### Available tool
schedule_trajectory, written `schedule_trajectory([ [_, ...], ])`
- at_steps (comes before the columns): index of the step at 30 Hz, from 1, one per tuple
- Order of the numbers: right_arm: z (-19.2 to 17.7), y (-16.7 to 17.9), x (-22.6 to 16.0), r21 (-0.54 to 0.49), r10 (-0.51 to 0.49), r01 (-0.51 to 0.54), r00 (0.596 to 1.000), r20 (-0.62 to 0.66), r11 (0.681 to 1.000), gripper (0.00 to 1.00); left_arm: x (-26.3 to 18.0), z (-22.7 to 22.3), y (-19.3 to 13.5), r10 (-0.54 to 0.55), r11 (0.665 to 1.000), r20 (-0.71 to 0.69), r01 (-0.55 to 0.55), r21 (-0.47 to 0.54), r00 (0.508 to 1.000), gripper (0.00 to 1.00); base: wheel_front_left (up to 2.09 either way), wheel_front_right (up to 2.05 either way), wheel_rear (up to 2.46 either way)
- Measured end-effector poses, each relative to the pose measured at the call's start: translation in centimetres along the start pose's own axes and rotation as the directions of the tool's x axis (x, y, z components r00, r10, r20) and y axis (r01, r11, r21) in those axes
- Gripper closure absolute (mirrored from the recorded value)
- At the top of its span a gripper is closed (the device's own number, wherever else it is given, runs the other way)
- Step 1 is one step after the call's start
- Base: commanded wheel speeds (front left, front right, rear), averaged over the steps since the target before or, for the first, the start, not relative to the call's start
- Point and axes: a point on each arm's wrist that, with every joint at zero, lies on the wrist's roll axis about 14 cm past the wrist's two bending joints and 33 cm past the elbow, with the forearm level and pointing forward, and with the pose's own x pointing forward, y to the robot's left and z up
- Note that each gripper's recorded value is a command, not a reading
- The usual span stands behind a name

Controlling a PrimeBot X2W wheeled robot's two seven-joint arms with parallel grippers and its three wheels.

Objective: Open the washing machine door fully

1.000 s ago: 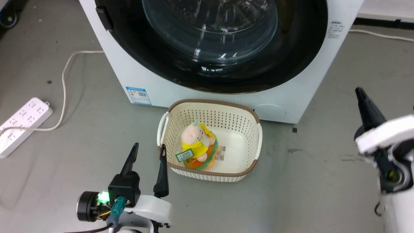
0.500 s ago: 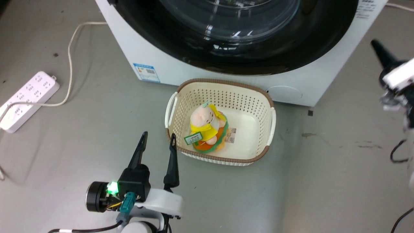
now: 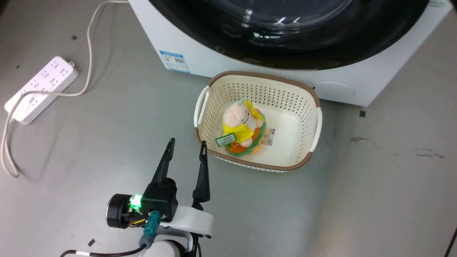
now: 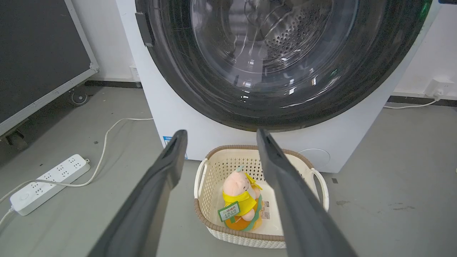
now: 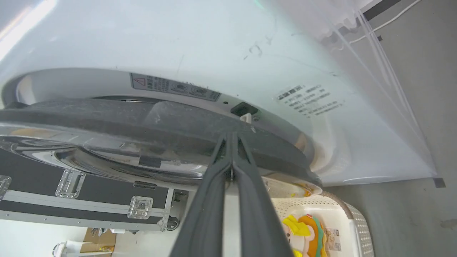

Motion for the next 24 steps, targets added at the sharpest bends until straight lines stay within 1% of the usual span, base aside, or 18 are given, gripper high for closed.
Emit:
schedule_trajectory([
  [4,0.0,0.6,1.2,0.046,0.021,-0.019,0.999,-0.039,0.999,1.00,0.2,-0.3,-0.2,0.001,1.000,-0.004,-0.001,-0.001,1.000,0.00,0.00,0.00,0.00],
  [8,-0.9,-0.2,2.0,0.092,0.015,-0.006,0.995,-0.098,0.996,1.00,0.4,-0.8,-0.3,0.006,1.000,-0.014,-0.006,-0.002,1.000,0.00,0.00,0.00,0.00],
  [13,-0.5,0.0,3.2,0.156,0.035,-0.016,0.993,-0.117,0.988,1.00,0.7,-1.0,-0.6,0.005,1.000,-0.013,-0.005,-0.003,1.000,0.00,0.00,0.00,0.00],
  [22,-0.7,0.5,4.9,0.292,0.098,-0.042,0.979,-0.181,0.955,1.00,1.0,-1.6,-0.9,0.010,1.000,-0.021,-0.010,-0.006,1.000,0.00,0.00,0.00,0.00],
  [23,-1.2,0.7,5.2,0.324,0.120,-0.042,0.968,-0.223,0.945,1.00,1.0,-1.7,-0.9,0.017,1.000,-0.021,-0.018,-0.002,1.000,0.00,0.00,0.00,0.00],
  [24,-1.3,0.7,5.1,0.333,0.124,-0.041,0.964,-0.233,0.942,1.00,1.1,-1.6,-0.8,0.022,1.000,-0.015,-0.022,-0.003,1.000,0.00,0.00,0.00,0.00],
])
